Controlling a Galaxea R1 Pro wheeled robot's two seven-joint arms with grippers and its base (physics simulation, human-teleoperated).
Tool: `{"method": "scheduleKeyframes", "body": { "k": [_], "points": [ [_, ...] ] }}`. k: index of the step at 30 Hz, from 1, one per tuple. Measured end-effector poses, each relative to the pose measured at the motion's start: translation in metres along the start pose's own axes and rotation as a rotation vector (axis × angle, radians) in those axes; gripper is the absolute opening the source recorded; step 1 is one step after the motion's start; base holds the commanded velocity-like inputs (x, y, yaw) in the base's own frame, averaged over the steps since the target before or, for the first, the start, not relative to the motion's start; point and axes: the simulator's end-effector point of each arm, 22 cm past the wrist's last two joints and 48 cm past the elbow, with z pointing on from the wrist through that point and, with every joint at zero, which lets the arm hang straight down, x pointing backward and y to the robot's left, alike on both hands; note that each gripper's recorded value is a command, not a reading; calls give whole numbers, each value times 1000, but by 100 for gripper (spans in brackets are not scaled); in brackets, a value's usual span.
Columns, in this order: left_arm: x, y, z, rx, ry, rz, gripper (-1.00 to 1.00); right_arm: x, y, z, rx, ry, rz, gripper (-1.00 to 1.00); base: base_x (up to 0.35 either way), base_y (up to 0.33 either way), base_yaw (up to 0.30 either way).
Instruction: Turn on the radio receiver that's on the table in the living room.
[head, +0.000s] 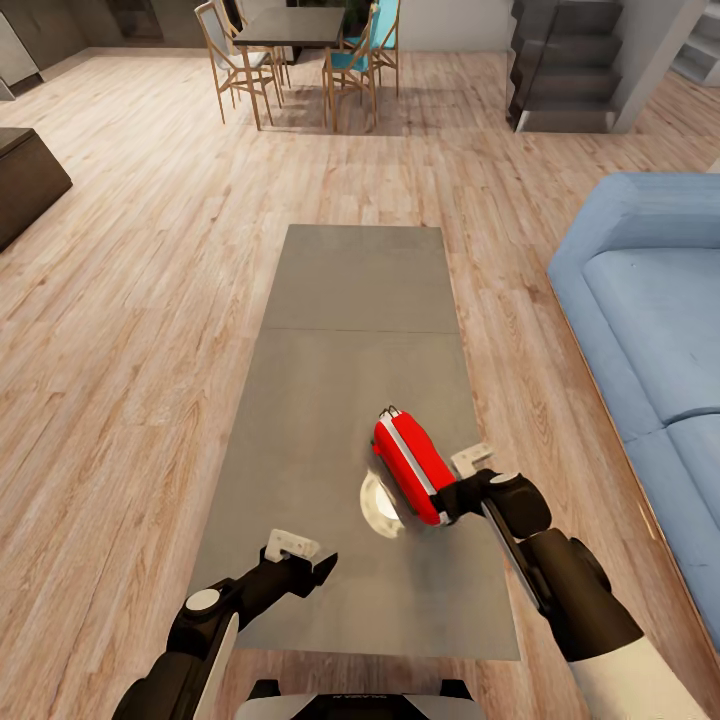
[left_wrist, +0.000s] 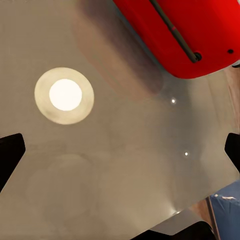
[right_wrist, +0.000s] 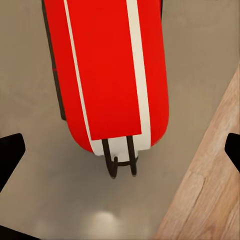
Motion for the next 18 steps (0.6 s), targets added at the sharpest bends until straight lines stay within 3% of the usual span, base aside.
{"method": "scheduleKeyframes", "body": {
  "k": [18],
  "points": [
    [0,0,0,0,0,0,100,-16,-9,24,-45,61,11,100,0,0,0]
  ]
}}
